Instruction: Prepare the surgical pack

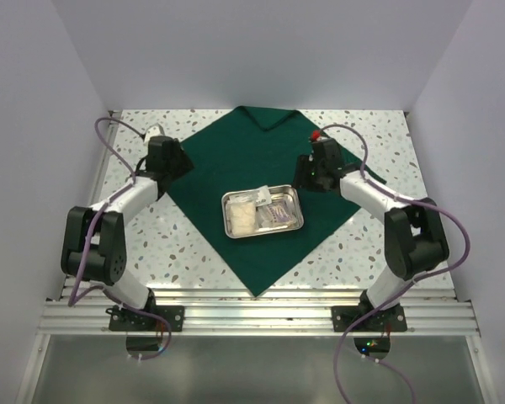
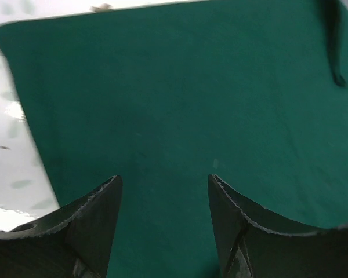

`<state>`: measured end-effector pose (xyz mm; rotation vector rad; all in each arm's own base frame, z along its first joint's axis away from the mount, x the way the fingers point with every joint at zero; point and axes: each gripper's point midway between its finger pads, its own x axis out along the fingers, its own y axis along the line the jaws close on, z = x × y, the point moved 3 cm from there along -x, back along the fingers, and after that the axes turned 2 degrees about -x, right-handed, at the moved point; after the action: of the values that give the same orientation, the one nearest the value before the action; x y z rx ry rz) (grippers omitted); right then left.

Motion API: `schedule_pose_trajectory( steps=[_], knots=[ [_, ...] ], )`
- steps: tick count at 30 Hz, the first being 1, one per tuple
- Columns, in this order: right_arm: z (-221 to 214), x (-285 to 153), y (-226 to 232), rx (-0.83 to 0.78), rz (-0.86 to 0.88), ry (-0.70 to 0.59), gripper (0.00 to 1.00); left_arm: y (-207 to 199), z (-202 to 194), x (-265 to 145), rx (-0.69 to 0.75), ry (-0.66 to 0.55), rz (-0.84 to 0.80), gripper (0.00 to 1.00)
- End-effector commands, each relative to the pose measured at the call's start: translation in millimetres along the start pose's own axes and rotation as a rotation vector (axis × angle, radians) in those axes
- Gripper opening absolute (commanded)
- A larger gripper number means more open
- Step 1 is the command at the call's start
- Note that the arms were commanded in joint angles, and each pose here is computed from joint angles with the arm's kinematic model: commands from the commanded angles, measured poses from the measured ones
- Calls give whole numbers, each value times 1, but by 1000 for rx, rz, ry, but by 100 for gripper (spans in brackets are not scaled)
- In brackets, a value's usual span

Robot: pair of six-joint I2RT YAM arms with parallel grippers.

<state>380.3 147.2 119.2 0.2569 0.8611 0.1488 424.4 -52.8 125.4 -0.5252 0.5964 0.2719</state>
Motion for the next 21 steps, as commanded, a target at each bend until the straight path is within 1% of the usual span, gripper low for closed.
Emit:
schedule_pose_trajectory(
  steps=[1,6,9,10,11,12,13,14,16,17,21],
  knots=[
    [-18,5,19,-120,72,85,54,-14,-6,-13,28,8,-164,64],
    [-38,17,17,-148,36,144,52,-13,-22,-23,54,21,-252,64],
    [-45,22,17,-143,16,158,47,-9,-29,-24,60,28,-256,63],
    [-49,23,16,-138,10,166,37,-7,-34,-25,58,40,-261,63],
    [-50,25,19,-114,8,159,33,-7,-38,-25,60,42,-270,62],
    [-53,27,19,-100,8,163,26,-9,-38,-26,56,33,-286,62],
    [-56,27,18,-80,-1,163,14,-5,-43,-26,55,40,-281,61],
    [-56,28,19,-41,-8,155,9,-5,-45,-26,56,38,-282,61],
    [-56,28,19,-9,-12,138,4,0,-47,-27,49,24,-271,61],
    [-56,28,20,19,-12,134,0,1,-48,-28,47,19,-269,61],
    [-49,28,14,38,-71,98,0,1,-49,-35,36,-16,-305,61]
  ],
)
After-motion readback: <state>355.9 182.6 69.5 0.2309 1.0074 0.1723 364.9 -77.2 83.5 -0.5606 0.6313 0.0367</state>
